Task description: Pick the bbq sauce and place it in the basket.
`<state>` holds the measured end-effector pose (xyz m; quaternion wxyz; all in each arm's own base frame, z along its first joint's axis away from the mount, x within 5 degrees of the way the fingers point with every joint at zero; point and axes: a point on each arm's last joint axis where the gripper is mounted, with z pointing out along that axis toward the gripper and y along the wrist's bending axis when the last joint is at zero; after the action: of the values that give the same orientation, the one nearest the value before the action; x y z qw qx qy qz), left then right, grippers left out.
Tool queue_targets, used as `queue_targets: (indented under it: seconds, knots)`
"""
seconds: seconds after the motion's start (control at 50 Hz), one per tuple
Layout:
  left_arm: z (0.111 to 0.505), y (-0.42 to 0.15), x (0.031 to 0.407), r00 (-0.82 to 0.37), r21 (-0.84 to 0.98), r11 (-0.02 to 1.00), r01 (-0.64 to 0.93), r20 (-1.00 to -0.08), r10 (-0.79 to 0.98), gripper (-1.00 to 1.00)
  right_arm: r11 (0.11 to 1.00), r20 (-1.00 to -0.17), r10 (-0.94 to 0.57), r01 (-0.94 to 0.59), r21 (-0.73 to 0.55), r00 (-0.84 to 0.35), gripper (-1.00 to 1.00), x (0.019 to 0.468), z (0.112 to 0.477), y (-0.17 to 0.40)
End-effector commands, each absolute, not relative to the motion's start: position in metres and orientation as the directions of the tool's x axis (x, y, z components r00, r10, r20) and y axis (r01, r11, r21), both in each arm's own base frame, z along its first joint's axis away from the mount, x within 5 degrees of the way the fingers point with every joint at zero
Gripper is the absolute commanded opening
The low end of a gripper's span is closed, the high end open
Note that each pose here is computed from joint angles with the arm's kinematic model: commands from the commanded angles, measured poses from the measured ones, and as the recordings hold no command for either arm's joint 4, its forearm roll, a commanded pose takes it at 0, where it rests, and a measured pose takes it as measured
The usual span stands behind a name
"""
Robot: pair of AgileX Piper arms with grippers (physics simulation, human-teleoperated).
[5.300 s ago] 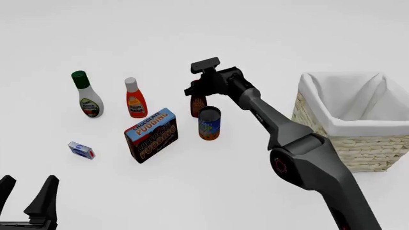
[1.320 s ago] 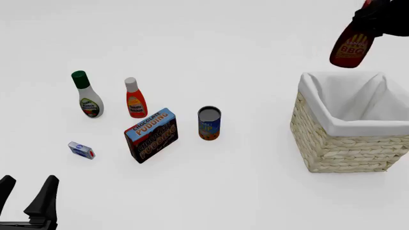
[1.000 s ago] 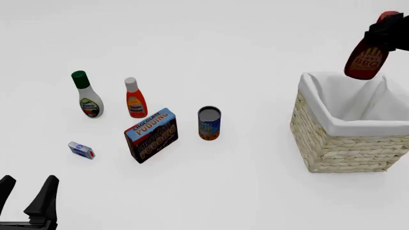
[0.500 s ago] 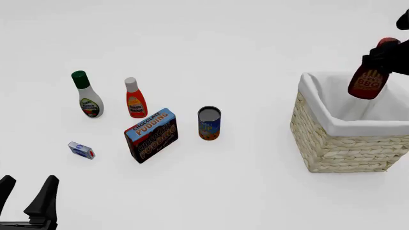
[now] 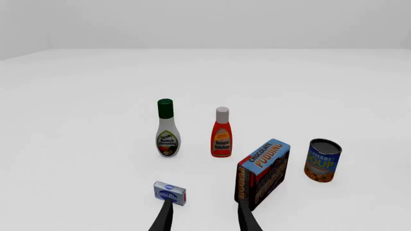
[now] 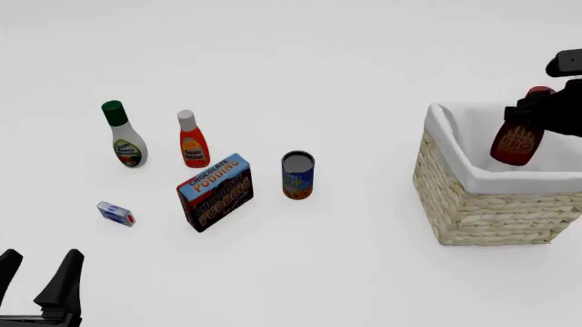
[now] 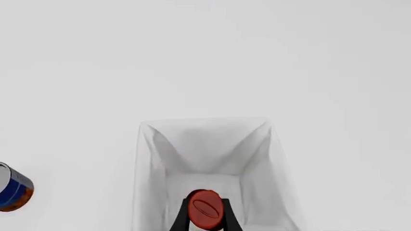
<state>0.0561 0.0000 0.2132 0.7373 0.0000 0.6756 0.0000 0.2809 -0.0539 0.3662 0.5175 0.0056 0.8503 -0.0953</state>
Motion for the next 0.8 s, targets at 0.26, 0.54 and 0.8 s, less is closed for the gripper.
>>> queue_targets:
  seconds: [0.26,0.54,0.8]
  knots:
    - [0.213,0.000,0.056,0.087,0.000,1.000,0.000,-0.996,0.000,1.00,0.984,-0.863,-0.057,0.119,-0.134,-0.502,-1.00,0.303,0.329,-0.060]
    - [0.213,0.000,0.056,0.087,0.000,1.000,0.000,-0.996,0.000,1.00,0.984,-0.846,-0.043,0.125,-0.128,-0.531,-1.00,0.318,0.306,-0.066]
    - [0.213,0.000,0.056,0.087,0.000,1.000,0.000,-0.996,0.000,1.00,0.984,-0.838,-0.039,0.125,-0.127,-0.544,-1.00,0.330,0.296,-0.069]
